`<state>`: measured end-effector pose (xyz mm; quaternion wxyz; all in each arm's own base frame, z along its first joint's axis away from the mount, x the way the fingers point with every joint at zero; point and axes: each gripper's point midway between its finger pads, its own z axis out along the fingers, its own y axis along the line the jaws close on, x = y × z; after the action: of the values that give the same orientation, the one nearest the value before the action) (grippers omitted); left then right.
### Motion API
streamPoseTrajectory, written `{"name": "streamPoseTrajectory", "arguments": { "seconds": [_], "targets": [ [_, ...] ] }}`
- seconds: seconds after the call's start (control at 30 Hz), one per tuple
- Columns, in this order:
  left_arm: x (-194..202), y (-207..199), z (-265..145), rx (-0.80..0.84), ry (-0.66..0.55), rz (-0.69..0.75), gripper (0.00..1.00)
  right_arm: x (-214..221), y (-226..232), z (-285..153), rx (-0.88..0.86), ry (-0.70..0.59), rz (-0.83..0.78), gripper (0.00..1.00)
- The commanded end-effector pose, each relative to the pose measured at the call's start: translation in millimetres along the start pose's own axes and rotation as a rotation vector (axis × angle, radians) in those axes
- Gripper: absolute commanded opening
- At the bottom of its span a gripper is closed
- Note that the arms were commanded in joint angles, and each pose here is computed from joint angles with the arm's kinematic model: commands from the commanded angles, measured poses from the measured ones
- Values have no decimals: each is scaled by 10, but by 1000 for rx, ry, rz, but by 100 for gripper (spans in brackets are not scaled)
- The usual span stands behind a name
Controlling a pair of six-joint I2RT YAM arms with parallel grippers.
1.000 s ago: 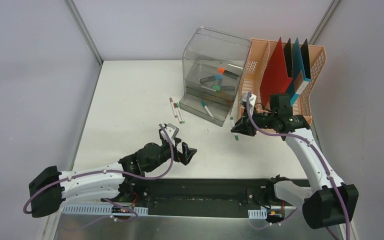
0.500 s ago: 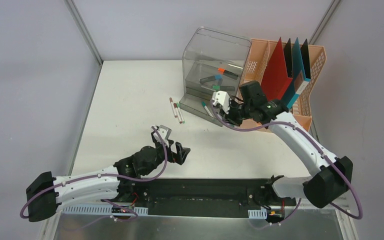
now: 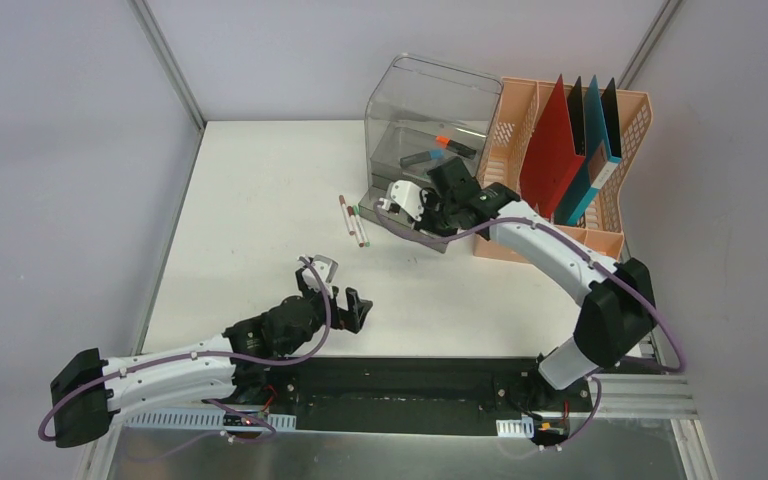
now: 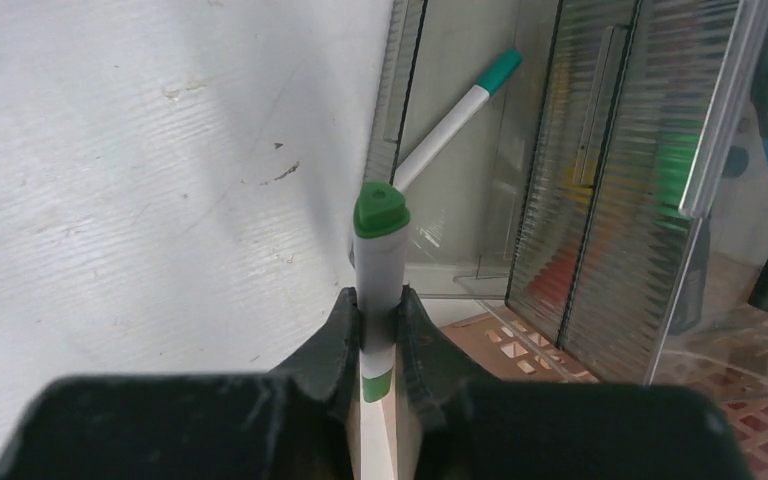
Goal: Organize the desk
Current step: Place the stationery in the drawer.
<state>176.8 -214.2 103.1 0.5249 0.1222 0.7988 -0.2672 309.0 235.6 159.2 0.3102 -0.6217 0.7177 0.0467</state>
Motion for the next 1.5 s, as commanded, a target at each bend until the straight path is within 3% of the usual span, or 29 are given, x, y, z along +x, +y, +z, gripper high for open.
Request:
{"name": "streamPoseTrajectory", "arguments": {
  "seconds": [0.0,0.6,0.63,0.67,0.7,0.87,1.1,1.47],
  "targets": [
    [38,50,-10,-23,-1,-26,99,-218,-327,30,130,-6,-15,0],
    [104,102,-67,-25,4,-50,99,-72,-668,443,266,153,-20,0],
    [104,104,-71,-25,4,-51,99,-61,-676,457,270,159,-16,5],
    [108,107,-75,-25,4,-52,99,-43,-695,470,283,169,-12,87],
    [105,106,-78,-24,2,-53,99,-31,-702,484,288,180,-7,98],
    [109,105,-88,-21,5,-57,99,38,-662,528,274,213,16,100],
    [86,95,-85,-21,2,-57,99,-58,-527,399,223,152,70,100],
    [-226,-2,-31,-23,-63,-24,99,-207,206,-248,-40,-92,59,100]
  ]
}}
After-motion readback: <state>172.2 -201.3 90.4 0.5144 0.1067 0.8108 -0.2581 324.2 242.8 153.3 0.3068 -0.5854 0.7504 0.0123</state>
